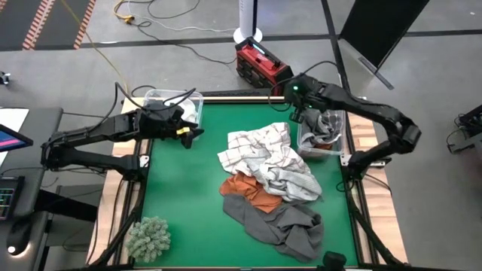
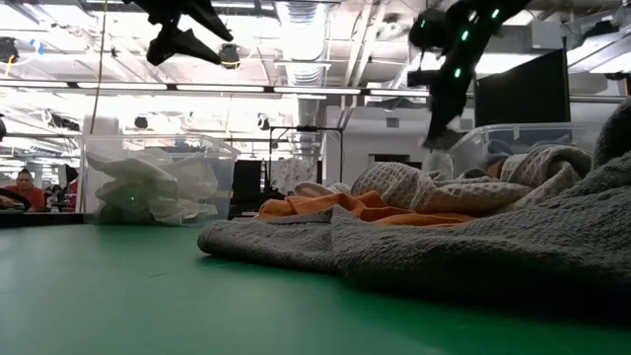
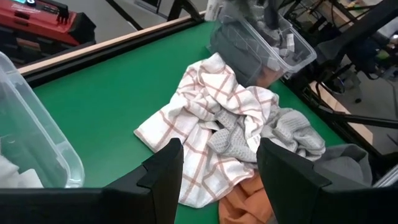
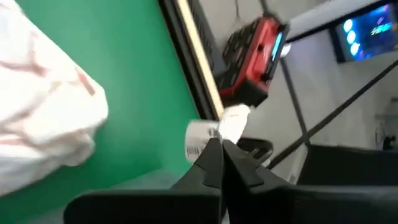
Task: Sort towels by color in basket
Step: Put the gray patterned towel into the right transparent bin, then put the dark gray towel into the right transparent bin
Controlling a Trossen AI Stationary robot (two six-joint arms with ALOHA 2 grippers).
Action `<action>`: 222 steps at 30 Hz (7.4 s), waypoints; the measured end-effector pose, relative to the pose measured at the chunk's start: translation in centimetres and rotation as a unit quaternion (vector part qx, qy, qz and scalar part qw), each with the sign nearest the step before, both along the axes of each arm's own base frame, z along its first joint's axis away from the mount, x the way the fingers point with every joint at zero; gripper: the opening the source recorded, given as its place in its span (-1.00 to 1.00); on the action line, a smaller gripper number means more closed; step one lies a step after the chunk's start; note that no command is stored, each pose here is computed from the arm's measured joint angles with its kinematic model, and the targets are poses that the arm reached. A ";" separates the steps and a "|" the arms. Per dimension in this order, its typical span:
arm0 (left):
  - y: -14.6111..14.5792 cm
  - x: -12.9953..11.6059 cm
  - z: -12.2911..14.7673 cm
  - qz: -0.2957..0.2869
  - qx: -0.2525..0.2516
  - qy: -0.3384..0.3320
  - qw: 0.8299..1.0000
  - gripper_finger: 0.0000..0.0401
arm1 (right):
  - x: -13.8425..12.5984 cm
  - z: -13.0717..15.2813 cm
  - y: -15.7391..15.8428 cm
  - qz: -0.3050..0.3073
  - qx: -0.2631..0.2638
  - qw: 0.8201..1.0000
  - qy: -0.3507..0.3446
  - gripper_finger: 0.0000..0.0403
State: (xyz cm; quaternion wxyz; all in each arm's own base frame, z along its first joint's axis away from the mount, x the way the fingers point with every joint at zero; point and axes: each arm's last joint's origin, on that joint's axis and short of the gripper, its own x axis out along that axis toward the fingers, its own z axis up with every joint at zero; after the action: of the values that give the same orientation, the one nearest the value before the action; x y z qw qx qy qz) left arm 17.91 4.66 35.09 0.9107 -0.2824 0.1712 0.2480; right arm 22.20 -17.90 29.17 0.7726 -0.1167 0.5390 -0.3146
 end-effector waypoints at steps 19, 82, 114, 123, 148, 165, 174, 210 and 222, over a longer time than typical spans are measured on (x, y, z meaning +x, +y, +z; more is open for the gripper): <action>-0.8 0.2 0.0 0.000 0.005 0.000 1.000 -0.03 | -8.3 1.3 7.4 -0.107 0.171 0.979 -0.008 -0.93; -1.0 0.4 0.5 0.007 0.044 -0.016 0.999 -0.03 | 0.8 5.8 11.7 0.114 0.169 0.957 -0.209 0.27; -1.9 0.7 -0.4 -0.191 0.058 0.035 0.979 -0.03 | 8.3 -1.3 23.0 0.102 0.323 0.931 -0.135 0.18; -2.6 1.0 0.7 -0.147 -0.012 -0.041 0.988 -0.03 | 4.1 -1.5 28.2 0.170 0.342 0.924 0.004 0.02; -4.5 1.7 4.0 -0.133 0.006 -0.219 0.966 -0.03 | 1.0 -8.3 36.1 0.357 0.280 0.891 -0.004 0.04; -5.2 1.4 2.2 -0.170 0.007 -0.120 0.978 -0.03 | 4.1 -8.9 34.4 0.161 0.311 0.936 0.035 -0.86; -5.0 1.5 2.9 -0.124 -0.004 -0.162 0.979 -0.03 | 1.9 4.1 29.3 0.175 0.254 0.930 -0.197 -0.86; -3.0 0.9 4.6 0.045 0.190 -0.168 0.966 -0.03 | -16.5 14.9 17.3 0.010 -0.075 0.904 -0.422 -0.85; -2.7 -1.9 5.9 0.110 0.255 -0.151 0.949 -0.03 | -22.8 14.4 15.1 -0.051 0.068 0.830 -0.551 -0.83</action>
State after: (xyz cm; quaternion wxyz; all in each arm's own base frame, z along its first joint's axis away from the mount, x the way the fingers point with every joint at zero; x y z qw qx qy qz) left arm 16.00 1.99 40.95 0.9345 -0.0922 -0.0698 0.3368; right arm -0.58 -2.75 43.54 0.9304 0.1561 0.0494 -0.3280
